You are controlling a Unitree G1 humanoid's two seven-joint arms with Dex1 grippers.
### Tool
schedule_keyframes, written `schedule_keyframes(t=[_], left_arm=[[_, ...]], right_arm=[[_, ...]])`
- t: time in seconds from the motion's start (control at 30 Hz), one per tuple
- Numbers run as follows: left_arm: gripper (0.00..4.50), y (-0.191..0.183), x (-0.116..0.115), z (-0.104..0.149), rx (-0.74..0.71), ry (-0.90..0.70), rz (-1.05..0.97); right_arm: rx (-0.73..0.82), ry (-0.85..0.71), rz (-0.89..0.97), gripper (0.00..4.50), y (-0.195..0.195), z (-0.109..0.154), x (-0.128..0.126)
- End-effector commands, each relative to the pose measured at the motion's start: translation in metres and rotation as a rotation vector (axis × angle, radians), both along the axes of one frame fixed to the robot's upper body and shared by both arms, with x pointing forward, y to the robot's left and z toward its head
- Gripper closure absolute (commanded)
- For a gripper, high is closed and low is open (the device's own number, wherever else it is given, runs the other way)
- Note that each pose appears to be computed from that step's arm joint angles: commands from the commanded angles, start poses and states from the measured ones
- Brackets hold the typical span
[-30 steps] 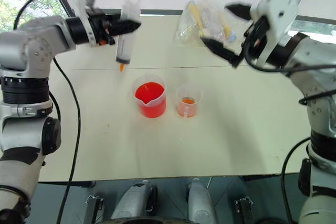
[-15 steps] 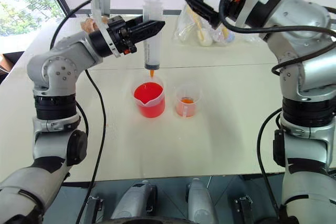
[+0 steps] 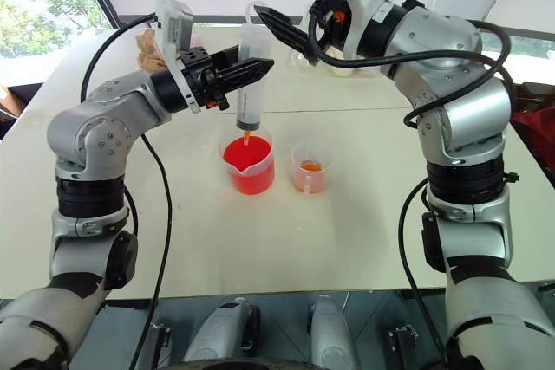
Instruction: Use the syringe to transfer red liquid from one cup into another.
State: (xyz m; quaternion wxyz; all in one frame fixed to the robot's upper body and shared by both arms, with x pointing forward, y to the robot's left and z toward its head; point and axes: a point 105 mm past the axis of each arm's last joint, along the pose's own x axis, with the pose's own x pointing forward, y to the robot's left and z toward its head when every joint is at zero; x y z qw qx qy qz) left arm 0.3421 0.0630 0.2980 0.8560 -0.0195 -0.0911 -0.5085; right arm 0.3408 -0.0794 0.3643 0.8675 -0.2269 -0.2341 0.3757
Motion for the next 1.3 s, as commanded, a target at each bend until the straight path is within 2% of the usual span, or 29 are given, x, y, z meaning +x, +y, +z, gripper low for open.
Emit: schedule_keyframes(t=[0.03, 0.27, 0.4, 0.5, 0.7, 0.73, 0.83, 1.0, 1.3], left_arm=[[3.08, -0.002, -0.011, 0.010, 0.006, -0.070, -0.013], [3.08, -0.001, -0.016, 0.002, -0.002, -0.096, -0.006], [3.08, -0.001, -0.017, -0.011, -0.006, -0.089, -0.010], [3.08, -0.002, -0.018, -0.019, -0.007, -0.084, -0.008], [3.08, -0.003, -0.017, -0.031, -0.024, -0.064, -0.008], [3.08, -0.004, -0.016, -0.033, -0.025, -0.062, -0.008], [3.08, -0.006, -0.016, -0.038, -0.020, -0.057, -0.008], [3.08, -0.009, -0.015, -0.057, 0.010, -0.029, -0.004], [3.08, -0.009, -0.014, -0.064, 0.007, -0.012, 0.003]], right_arm=[[-0.002, -0.037, -0.008, 0.11, -0.001, 0.006, 0.002], [-0.038, -0.002, -0.074, 0.11, -0.004, -0.007, 0.022], [-0.071, -0.005, -0.047, 0.11, 0.004, -0.011, 0.020], [-0.082, -0.008, -0.018, 0.90, 0.012, -0.014, 0.016], [-0.110, 0.001, 0.033, 3.74, 0.023, -0.023, 0.006], [-0.118, 0.006, 0.048, 4.36, 0.024, -0.025, 0.003], [-0.131, 0.009, 0.061, 4.44, 0.026, -0.027, -0.002], [-0.101, -0.006, 0.004, 4.44, 0.018, -0.020, 0.006], [-0.041, -0.069, -0.069, 4.44, 0.005, 0.003, 0.013]])
